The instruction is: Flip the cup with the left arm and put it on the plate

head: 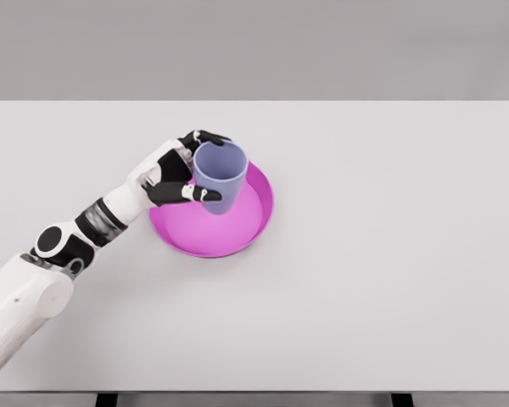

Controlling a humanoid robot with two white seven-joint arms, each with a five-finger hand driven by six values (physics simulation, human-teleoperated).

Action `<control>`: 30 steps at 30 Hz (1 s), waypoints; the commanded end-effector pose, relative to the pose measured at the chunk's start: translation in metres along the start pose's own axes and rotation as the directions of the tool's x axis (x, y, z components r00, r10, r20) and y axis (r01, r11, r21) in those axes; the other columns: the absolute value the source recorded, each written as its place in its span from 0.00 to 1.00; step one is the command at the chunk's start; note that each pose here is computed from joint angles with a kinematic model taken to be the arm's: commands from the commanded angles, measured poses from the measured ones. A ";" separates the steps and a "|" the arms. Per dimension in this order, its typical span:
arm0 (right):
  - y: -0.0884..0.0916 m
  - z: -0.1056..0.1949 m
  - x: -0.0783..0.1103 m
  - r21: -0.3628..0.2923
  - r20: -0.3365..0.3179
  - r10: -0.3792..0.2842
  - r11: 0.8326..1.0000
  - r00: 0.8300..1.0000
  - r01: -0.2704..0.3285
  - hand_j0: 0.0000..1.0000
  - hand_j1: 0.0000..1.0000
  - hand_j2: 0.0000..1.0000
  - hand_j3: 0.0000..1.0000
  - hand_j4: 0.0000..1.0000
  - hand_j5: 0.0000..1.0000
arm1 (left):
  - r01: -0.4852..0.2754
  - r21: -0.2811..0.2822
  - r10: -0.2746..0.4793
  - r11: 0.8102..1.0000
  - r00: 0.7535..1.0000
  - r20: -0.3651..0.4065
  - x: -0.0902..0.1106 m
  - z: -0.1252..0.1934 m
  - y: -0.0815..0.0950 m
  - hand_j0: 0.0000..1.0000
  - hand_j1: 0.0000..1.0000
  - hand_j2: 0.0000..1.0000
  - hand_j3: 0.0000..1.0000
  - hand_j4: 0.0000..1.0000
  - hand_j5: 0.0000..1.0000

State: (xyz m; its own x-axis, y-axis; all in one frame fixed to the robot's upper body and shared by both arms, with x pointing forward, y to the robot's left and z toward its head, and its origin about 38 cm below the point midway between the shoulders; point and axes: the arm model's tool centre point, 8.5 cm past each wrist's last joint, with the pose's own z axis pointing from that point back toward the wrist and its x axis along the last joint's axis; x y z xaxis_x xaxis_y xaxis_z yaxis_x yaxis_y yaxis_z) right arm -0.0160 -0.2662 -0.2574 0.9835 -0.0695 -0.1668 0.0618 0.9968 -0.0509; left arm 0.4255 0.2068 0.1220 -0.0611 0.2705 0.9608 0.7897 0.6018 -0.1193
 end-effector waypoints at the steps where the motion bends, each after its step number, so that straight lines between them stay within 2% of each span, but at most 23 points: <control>1: 0.000 0.000 0.000 0.000 0.000 0.000 1.000 1.000 0.000 1.00 1.00 1.00 1.00 1.00 1.00 | -0.019 0.010 0.018 1.000 0.999 0.047 0.003 0.000 0.001 0.48 0.48 0.48 0.48 0.48 0.48; 3: 0.000 0.000 0.000 0.000 0.000 0.000 1.000 1.000 0.000 1.00 1.00 1.00 1.00 1.00 1.00 | -0.020 0.028 0.019 0.999 0.999 0.038 -0.001 0.003 0.005 0.48 0.48 0.48 0.48 0.48 0.48; 5: 0.000 0.000 0.000 0.000 0.000 0.000 1.000 1.000 0.000 1.00 1.00 1.00 1.00 1.00 1.00 | -0.034 0.069 0.034 0.997 0.999 0.005 -0.014 0.010 0.013 0.49 0.49 0.49 0.49 0.49 0.49; 17: 0.000 0.000 0.000 0.000 0.000 0.000 1.000 1.000 0.000 1.00 1.00 1.00 1.00 1.00 1.00 | -0.040 0.068 0.041 0.997 0.999 -0.017 -0.024 0.009 0.009 0.53 0.53 0.53 0.53 0.53 0.53; 18: 0.000 0.000 0.000 0.000 0.000 0.000 1.000 1.000 0.000 1.00 1.00 1.00 1.00 1.00 1.00 | -0.039 0.066 0.040 0.997 0.999 -0.015 -0.024 0.009 0.009 0.55 0.55 0.55 0.55 0.55 0.55; 22: 0.000 0.000 0.000 0.000 0.000 0.000 1.000 1.000 0.000 1.00 1.00 1.00 1.00 1.00 1.00 | -0.038 0.066 0.038 0.997 0.999 -0.013 -0.023 0.009 0.009 0.77 0.77 0.77 0.77 0.77 0.77; 30: 0.000 0.000 -0.001 0.000 -0.002 0.000 1.000 1.000 0.000 1.00 1.00 1.00 1.00 1.00 1.00 | -0.038 0.066 0.039 0.997 0.999 -0.016 -0.024 0.009 0.009 0.87 0.87 0.87 0.87 0.87 0.87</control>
State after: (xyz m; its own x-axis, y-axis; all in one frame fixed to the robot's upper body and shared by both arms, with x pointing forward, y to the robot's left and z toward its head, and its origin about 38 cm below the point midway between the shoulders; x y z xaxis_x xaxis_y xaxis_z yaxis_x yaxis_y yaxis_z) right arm -0.0160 -0.2662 -0.2574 0.9835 -0.0695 -0.1668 0.0618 0.9968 -0.0509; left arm 0.4282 0.2124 0.0951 -0.0210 0.2783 0.9603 0.7497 0.6399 -0.1690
